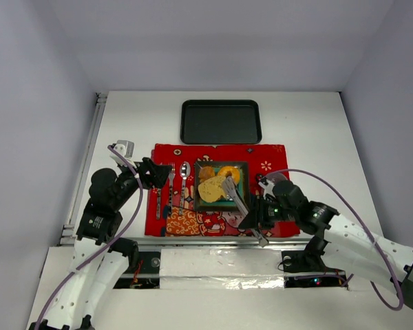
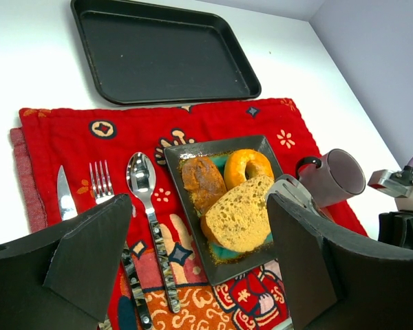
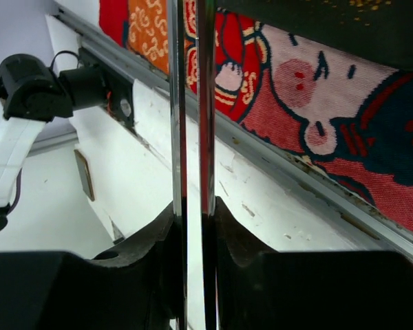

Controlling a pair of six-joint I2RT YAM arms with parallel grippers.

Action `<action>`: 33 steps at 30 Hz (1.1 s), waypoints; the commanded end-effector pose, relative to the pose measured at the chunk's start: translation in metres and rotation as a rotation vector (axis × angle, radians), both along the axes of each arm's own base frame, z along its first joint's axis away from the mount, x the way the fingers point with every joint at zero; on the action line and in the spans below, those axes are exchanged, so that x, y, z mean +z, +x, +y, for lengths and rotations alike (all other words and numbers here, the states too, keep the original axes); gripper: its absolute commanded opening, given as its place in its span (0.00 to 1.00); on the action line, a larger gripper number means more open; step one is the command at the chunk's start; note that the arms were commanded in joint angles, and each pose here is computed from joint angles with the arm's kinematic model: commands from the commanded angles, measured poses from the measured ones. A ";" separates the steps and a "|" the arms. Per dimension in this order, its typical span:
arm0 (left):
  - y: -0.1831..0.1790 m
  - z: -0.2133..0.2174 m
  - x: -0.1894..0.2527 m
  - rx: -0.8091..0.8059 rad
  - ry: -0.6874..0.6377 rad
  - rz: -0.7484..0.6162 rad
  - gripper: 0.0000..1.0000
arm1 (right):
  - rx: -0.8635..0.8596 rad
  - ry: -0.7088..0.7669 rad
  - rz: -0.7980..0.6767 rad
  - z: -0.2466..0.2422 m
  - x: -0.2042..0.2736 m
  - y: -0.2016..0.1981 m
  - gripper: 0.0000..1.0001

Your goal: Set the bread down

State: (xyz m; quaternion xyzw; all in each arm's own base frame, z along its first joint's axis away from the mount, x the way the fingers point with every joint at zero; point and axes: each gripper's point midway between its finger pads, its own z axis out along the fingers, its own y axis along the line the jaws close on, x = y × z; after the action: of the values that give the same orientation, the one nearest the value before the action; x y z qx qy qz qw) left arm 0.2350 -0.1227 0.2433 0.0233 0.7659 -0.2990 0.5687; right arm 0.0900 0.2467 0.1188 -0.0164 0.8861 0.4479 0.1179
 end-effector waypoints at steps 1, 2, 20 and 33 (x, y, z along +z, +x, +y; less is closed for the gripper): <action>0.004 -0.001 0.009 -0.007 -0.001 -0.041 0.77 | -0.023 -0.014 -0.052 0.000 0.008 0.009 0.27; 0.003 -0.001 0.010 -0.008 -0.002 -0.045 0.77 | -0.023 -0.012 -0.061 0.000 0.012 0.009 0.36; -0.020 -0.006 0.035 -0.060 -0.034 -0.156 0.78 | -0.497 -0.241 -0.514 -0.045 0.131 0.237 0.43; -0.049 -0.013 0.059 -0.109 -0.073 -0.258 0.79 | -0.862 -0.588 -0.212 -0.269 0.015 0.380 0.40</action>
State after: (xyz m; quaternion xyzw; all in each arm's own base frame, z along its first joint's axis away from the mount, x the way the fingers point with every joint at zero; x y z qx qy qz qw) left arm 0.1886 -0.1361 0.2911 0.0780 0.6910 -0.3503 0.6274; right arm 0.4591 -0.0001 0.1277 0.2993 0.8770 0.1224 0.3553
